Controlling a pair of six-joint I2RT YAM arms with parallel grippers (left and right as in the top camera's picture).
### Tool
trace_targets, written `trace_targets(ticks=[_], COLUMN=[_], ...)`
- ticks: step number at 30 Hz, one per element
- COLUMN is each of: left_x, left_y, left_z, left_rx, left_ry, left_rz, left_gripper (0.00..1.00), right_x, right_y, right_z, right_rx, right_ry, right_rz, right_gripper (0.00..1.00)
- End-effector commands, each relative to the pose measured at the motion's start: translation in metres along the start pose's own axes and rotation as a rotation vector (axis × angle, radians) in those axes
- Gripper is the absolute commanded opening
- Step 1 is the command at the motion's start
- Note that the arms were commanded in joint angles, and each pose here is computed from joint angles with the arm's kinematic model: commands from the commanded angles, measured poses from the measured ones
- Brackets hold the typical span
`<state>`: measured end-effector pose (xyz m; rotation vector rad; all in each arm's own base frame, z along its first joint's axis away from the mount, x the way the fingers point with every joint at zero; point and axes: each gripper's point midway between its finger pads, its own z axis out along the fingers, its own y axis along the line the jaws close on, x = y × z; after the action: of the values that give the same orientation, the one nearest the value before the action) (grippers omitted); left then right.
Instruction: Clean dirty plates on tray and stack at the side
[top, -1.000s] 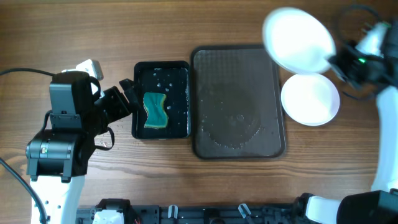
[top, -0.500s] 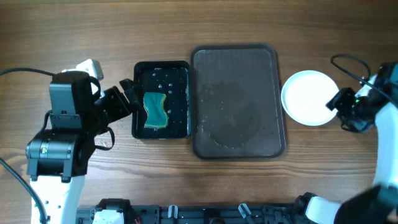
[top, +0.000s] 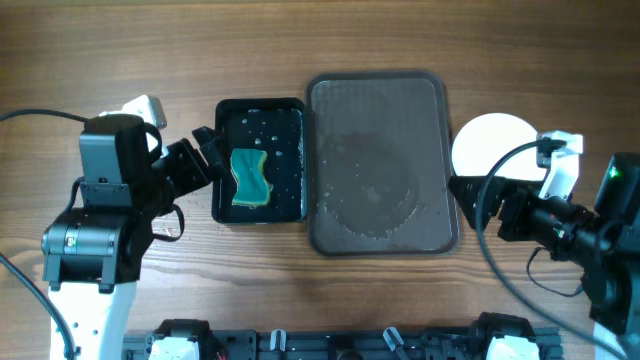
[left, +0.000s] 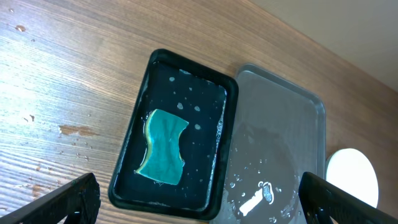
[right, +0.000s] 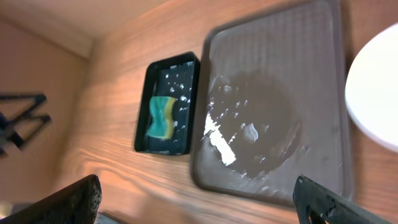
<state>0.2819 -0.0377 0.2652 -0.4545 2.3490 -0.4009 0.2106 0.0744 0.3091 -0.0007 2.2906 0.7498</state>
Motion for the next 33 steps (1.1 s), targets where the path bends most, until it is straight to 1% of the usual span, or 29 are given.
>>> trace_targets(ticks=[1, 3, 4, 5, 9, 11, 14, 17, 19, 33], left_x=[-0.005, -0.005, -0.005, -0.005, -0.005, -0.005, -0.005, -0.005, -0.005, -0.005], left_y=[-0.003, -0.003, -0.003, -0.003, -0.003, -0.003, -0.003, -0.003, -0.003, -0.003], left_z=[-0.005, -0.005, -0.005, -0.005, -0.005, -0.005, -0.005, -0.005, -0.005, -0.005], left_rx=[0.014, 0.014, 0.014, 0.014, 0.014, 0.014, 0.014, 0.014, 0.014, 0.014], left_ry=[-0.016, -0.016, -0.016, -0.016, -0.016, -0.016, -0.016, -0.016, -0.016, -0.016], left_rz=[-0.012, -0.011, -0.011, -0.011, -0.011, -0.012, -0.012, -0.011, -0.012, -0.012], left_gripper=[1.00, 1.00, 1.00, 1.00, 1.00, 1.00, 1.00, 1.00, 1.00, 1.00], right_x=[-0.007, -0.011, 0.002, 0.015, 0.050, 0.066, 0.075, 0.081, 0.078, 0.079], right_y=[0.033, 0.043, 0.041, 0.037, -0.017, -0.034, -0.042, -0.049, -0.045, -0.044], right_z=[-0.015, -0.017, -0.012, -0.007, 0.041, 0.063, 0.072, 0.090, 0.092, 0.093], right_rx=[-0.061, -0.062, -0.072, -0.081, 0.014, 0.006, -0.009, -0.026, -0.050, -0.054], right_ry=[-0.162, -0.307, -0.340, -0.339, -0.373, -0.448, -0.582, -0.598, -0.674, -0.670], right_rz=[-0.454, -0.590, -0.625, -0.632, -0.622, -0.651, -0.708, -0.721, -0.758, -0.760], right_gripper=[1.00, 1.00, 1.00, 1.00, 1.00, 1.00, 0.99, 1.00, 1.00, 1.00])
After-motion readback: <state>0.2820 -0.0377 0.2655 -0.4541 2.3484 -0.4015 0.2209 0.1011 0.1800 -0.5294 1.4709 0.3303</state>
